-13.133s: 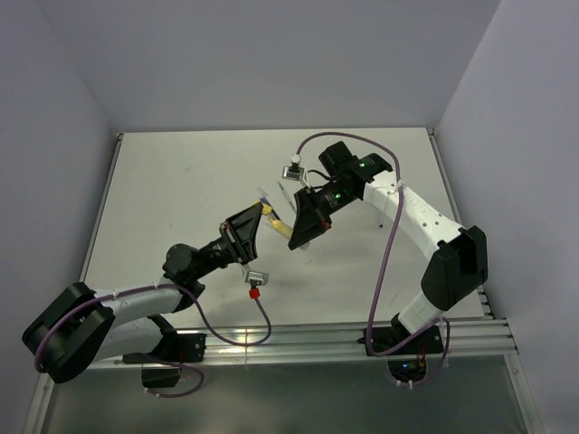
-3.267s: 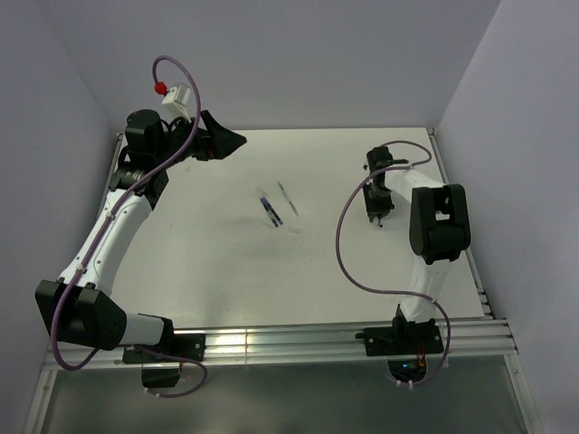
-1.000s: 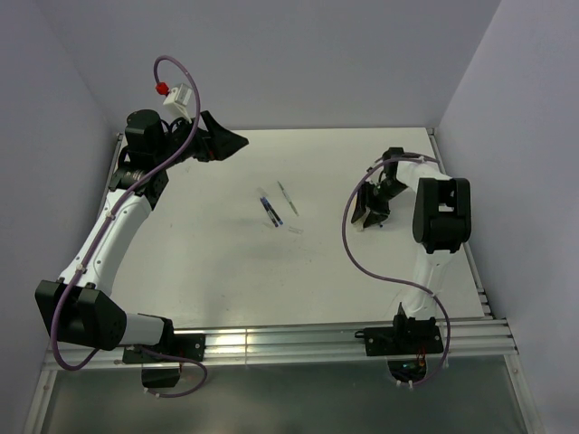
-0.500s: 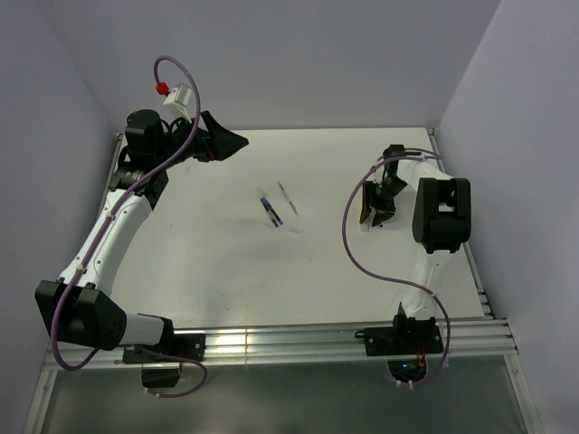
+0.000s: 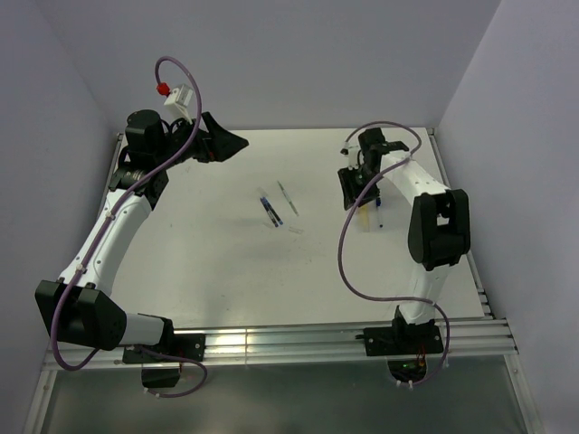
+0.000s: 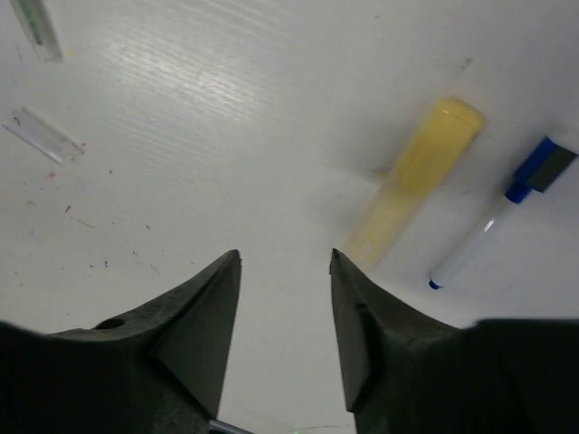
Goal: Insert the pens into the pen caps
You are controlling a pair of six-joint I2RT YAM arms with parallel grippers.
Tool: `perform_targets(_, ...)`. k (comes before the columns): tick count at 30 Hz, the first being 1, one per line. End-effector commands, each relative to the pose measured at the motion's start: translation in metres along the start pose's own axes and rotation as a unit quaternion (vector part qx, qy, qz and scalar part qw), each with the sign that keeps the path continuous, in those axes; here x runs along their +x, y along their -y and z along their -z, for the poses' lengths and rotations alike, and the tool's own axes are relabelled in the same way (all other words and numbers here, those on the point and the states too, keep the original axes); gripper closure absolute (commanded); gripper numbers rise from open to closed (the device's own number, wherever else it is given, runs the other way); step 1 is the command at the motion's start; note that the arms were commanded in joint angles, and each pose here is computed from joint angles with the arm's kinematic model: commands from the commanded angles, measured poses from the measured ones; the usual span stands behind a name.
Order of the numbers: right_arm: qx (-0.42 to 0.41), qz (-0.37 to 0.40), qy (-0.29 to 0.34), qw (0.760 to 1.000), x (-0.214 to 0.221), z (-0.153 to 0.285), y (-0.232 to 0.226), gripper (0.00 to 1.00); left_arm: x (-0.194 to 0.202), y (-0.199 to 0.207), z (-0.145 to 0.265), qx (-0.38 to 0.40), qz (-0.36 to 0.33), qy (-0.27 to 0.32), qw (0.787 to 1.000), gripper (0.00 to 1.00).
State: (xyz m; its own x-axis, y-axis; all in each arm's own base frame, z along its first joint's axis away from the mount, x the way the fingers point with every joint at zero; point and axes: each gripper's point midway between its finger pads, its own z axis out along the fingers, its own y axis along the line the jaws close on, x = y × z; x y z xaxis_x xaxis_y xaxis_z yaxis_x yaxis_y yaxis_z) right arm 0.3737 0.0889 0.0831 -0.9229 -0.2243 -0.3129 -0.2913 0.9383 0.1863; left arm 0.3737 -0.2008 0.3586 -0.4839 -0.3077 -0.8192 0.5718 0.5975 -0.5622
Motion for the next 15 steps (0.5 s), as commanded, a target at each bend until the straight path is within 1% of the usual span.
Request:
perform_targets(1, 0.008, 0.067, 0.006, 0.998, -0.008, -0.001, -0.005, 0.44, -0.016, 0.015, 0.006, 0.015, -0.028, 0.019, 0.999, 0.03)
perform_targets(3, 0.0, 0.107, -0.015, 0.994, -0.003, -0.008, -0.009, 0.37, -0.016, 0.018, 0.006, 0.024, -0.037, 0.016, 0.999, 0.03)
perform_targets(4, -0.003, 0.125, -0.02, 0.992, -0.002, -0.01, -0.009, 0.36, -0.015, 0.019, 0.006, 0.027, -0.041, 0.014, 0.999, 0.02)
perform_targets(5, -0.005, 0.17, -0.026, 0.985, -0.002, -0.012, -0.005, 0.35, -0.015, 0.019, 0.006, 0.032, -0.049, 0.011, 0.998, 0.02)
perform_targets(6, 0.004, 0.194, -0.028, 0.981, -0.003, -0.011, 0.001, 0.34, -0.013, 0.022, 0.006, 0.041, -0.052, 0.007, 0.998, 0.02)
perform_targets(7, 0.005, 0.241, -0.03, 0.97, -0.004, -0.011, 0.006, 0.33, -0.013, 0.022, 0.006, 0.043, -0.054, 0.007, 0.998, 0.02)
perform_targets(9, 0.007, 0.285, -0.031, 0.958, -0.006, -0.011, 0.011, 0.32, -0.011, 0.023, 0.005, 0.05, -0.057, 0.006, 0.997, 0.02)
perform_targets(10, 0.005, 0.325, -0.031, 0.945, -0.009, -0.012, 0.014, 0.32, -0.011, 0.023, 0.005, 0.051, -0.058, 0.005, 0.997, 0.02)
perform_targets(12, -0.002, 0.361, -0.034, 0.932, -0.01, -0.014, 0.016, 0.32, -0.011, 0.022, 0.003, 0.052, -0.054, 0.004, 0.997, 0.02)
perform_targets(13, -0.009, 0.396, -0.031, 0.918, -0.012, -0.015, 0.016, 0.32, -0.01, 0.022, 0.003, 0.053, -0.052, 0.004, 0.997, 0.03)
perform_targets(15, -0.027, 0.42, -0.03, 0.907, -0.012, -0.018, 0.016, 0.32, -0.01, 0.023, 0.003, 0.054, -0.052, 0.005, 0.997, 0.03)
